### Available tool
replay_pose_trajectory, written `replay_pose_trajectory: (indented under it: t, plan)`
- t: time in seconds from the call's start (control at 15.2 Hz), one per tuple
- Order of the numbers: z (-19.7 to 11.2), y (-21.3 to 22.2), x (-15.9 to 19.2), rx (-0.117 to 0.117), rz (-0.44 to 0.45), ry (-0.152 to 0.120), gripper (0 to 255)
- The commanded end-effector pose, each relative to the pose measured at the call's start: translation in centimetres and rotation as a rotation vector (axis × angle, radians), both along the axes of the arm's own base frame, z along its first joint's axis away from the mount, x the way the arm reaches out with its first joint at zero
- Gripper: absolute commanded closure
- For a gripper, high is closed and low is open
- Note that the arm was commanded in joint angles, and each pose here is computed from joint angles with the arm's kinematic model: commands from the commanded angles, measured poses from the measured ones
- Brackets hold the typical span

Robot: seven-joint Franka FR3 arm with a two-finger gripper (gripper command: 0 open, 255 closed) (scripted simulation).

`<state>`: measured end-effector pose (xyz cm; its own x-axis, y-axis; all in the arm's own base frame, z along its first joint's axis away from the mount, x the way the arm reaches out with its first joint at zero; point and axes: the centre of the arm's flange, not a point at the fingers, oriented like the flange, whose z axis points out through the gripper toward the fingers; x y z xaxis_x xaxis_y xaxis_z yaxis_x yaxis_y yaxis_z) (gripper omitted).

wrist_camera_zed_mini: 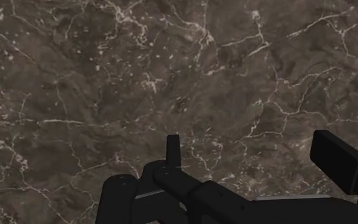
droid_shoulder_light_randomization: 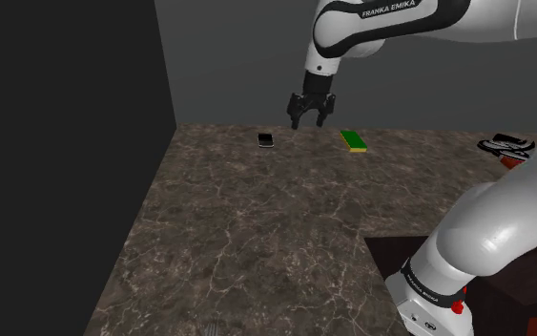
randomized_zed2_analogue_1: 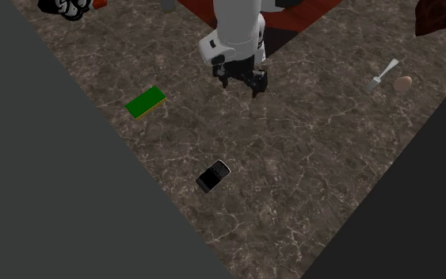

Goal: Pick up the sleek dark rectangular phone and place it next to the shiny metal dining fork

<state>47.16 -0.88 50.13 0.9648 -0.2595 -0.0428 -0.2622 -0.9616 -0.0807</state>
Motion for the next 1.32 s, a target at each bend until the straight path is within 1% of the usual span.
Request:
replay_pose_trajectory:
  t: [0.0,0.59,1.19,1.25]
  plan:
    - [-1.1,0.0,2.3,-0.003,-0.023,-0.002,0]
    - [-7.0,-1.6,12.3,-0.015,-0.125,-0.004,0]
    - [-12.8,-4.2,22.1,-0.027,-0.226,-0.006,0]
    - [-13.1,-4.4,22.6,-0.027,-0.231,-0.006,0]
